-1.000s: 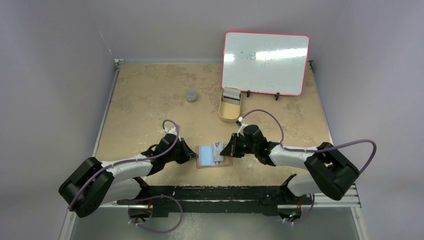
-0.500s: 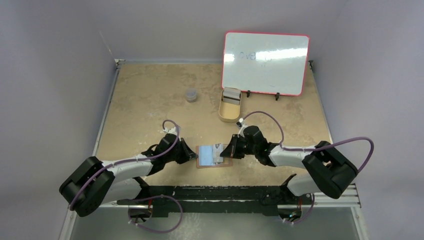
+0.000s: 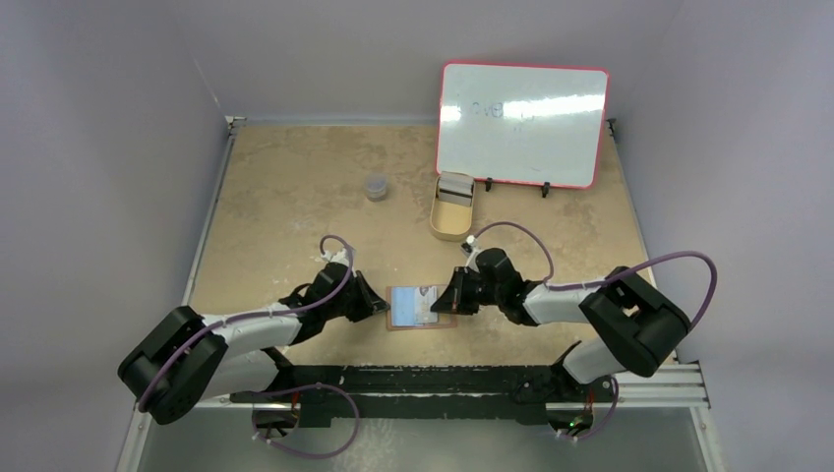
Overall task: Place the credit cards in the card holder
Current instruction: Insert the credit card into the card holder, then close the card holder at the center of the board.
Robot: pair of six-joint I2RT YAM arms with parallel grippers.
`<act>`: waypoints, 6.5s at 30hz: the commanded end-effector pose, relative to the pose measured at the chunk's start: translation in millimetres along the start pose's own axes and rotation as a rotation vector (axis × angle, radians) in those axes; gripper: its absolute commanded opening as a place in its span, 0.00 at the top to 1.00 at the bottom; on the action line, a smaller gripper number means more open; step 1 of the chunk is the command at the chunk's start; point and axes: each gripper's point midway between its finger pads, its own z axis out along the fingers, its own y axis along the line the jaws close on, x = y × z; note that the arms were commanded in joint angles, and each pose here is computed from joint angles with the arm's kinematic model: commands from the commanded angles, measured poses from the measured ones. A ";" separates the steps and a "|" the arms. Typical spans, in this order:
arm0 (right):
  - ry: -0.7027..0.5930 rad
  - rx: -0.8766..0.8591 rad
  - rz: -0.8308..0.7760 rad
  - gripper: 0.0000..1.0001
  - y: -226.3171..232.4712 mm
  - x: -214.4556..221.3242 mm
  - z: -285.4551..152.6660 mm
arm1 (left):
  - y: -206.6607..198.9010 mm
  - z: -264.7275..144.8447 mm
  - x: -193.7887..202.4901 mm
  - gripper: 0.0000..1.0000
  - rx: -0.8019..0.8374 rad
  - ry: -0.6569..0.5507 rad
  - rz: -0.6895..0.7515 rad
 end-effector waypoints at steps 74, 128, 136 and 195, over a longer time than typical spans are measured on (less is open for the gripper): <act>-0.113 0.330 -0.132 0.58 12.7 -32.6 -36.4 | -21.1 1.7 3.4 1.00 0.035 -0.026 0.027; -0.095 0.298 -0.173 0.64 -19.9 -37.0 -47.4 | -22.9 -29.1 -28.0 1.00 -0.076 -0.132 0.093; -0.100 0.273 -0.172 0.84 -16.4 -37.4 -44.8 | -30.9 -28.5 -28.2 1.00 -0.051 -0.125 0.090; -0.074 0.187 -0.133 0.99 -17.0 -26.2 -25.5 | -112.1 20.2 -1.0 0.67 0.239 0.073 0.127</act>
